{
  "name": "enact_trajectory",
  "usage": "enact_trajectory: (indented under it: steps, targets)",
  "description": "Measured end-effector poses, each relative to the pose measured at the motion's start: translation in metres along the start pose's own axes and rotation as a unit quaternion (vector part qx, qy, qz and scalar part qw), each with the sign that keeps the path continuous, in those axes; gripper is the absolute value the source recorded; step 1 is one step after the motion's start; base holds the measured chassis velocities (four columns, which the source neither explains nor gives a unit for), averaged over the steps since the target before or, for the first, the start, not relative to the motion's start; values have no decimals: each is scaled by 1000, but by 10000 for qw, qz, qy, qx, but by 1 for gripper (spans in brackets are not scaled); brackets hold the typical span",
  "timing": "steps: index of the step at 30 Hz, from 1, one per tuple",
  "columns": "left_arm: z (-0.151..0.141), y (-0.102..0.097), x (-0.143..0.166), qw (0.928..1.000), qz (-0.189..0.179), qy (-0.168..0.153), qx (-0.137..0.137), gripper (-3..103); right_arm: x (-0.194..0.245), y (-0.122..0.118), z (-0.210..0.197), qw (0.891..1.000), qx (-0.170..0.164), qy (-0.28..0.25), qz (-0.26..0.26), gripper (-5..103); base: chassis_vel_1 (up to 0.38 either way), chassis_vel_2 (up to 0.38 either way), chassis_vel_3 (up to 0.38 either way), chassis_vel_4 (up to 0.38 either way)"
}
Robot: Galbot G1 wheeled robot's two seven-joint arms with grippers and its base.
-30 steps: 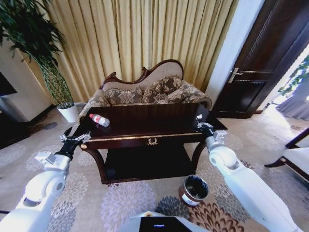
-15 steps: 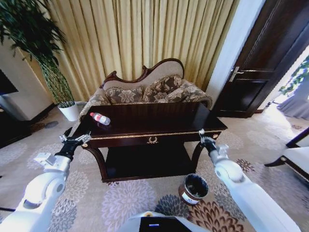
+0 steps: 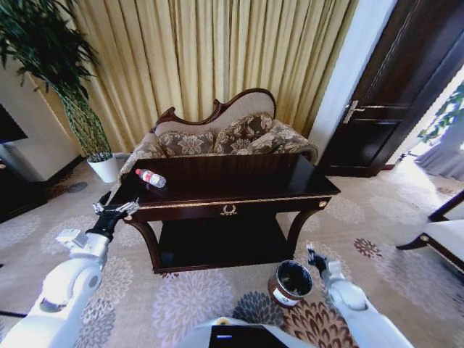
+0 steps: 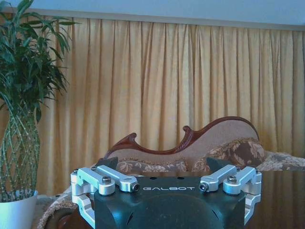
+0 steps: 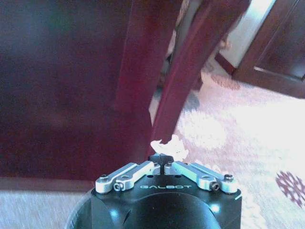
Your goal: Move to the front of the table and place the trash on the table into the trash bin.
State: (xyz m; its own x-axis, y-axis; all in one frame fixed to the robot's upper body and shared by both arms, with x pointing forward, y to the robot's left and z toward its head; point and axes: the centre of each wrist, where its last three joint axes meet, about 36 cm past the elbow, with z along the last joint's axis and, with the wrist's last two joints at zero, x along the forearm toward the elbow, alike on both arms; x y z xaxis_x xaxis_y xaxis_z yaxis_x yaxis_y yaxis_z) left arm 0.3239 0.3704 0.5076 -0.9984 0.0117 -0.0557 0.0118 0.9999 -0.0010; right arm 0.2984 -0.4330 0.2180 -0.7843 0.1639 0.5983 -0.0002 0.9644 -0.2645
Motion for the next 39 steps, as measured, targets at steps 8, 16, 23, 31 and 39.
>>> enact_trajectory:
  steps: [8,16,23,31,39]
  targets:
    - [-1,3,1,10000,-6,20,-41,100,-17,8,18,9995,188,91,228,3,0,0,0,0]
    - [-3,4,0,10000,3,9,-56,100,-16,11,15,9996,181,-2,208,35,0,0,0,0]
    - [-2,3,1,10000,-7,7,-31,100,-13,11,-2,9991,6,-339,241,57,0,0,0,0]
    - [-2,1,1,10000,4,-21,-20,100,32,15,-136,9800,-969,-1733,-151,89,0,0,0,0]
    - [-1,-2,2,10000,26,-25,25,100,94,40,-247,9577,-1309,-2545,-299,100,0,0,0,0]
